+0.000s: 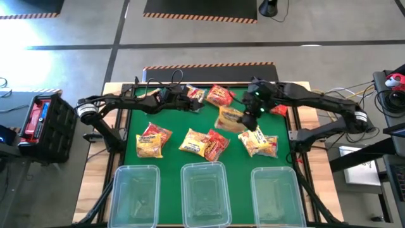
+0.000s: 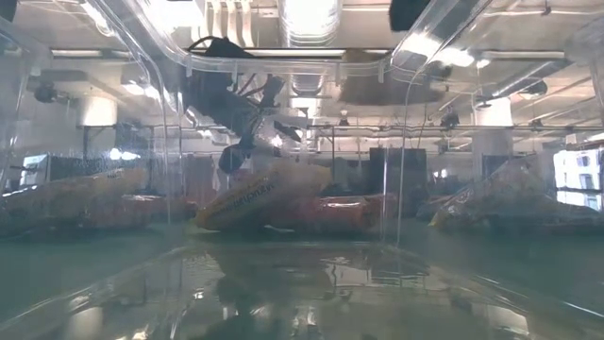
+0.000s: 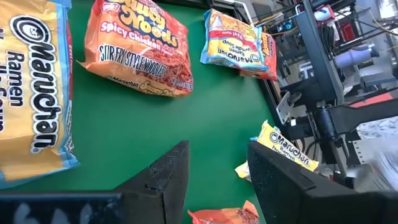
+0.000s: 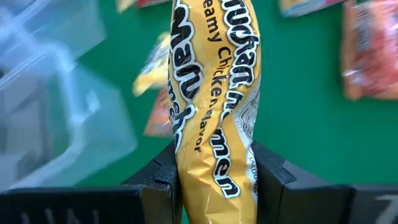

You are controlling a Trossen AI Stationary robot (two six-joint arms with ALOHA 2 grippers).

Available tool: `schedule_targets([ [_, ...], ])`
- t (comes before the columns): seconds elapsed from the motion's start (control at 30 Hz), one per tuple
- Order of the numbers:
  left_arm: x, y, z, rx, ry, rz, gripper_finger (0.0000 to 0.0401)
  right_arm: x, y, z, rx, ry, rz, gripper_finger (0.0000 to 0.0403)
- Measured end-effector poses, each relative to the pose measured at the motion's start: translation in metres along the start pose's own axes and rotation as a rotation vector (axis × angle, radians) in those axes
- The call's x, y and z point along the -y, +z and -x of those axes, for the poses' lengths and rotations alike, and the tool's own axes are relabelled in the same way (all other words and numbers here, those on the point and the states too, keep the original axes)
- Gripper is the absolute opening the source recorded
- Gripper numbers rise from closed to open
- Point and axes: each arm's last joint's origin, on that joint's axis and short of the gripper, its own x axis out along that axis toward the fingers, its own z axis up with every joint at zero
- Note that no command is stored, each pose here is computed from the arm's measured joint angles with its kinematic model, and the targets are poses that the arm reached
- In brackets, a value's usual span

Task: Sort Maruchan noodles
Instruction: Put the yellow noodle pack into the right transparent bin

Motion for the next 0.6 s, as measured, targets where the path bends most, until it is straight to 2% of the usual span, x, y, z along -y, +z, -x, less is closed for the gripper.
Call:
schedule_targets([
  [0.27,0.0,0.001,0.0,0.023,0.017,0.006,0.0146,-0.034,-0.033,0.023,-0.113,0.074,0.056,0.011],
  [0.43,0.0,0.001,0.0,0.026,0.018,0.024,0.0146,-0.055,-0.049,0.027,-0.21,0.194,0.058,0.011],
  [0.6,0.0,0.001,0.0,0.041,0.032,0.028,0.0146,-0.076,-0.065,0.03,-0.305,0.256,0.075,0.011],
])
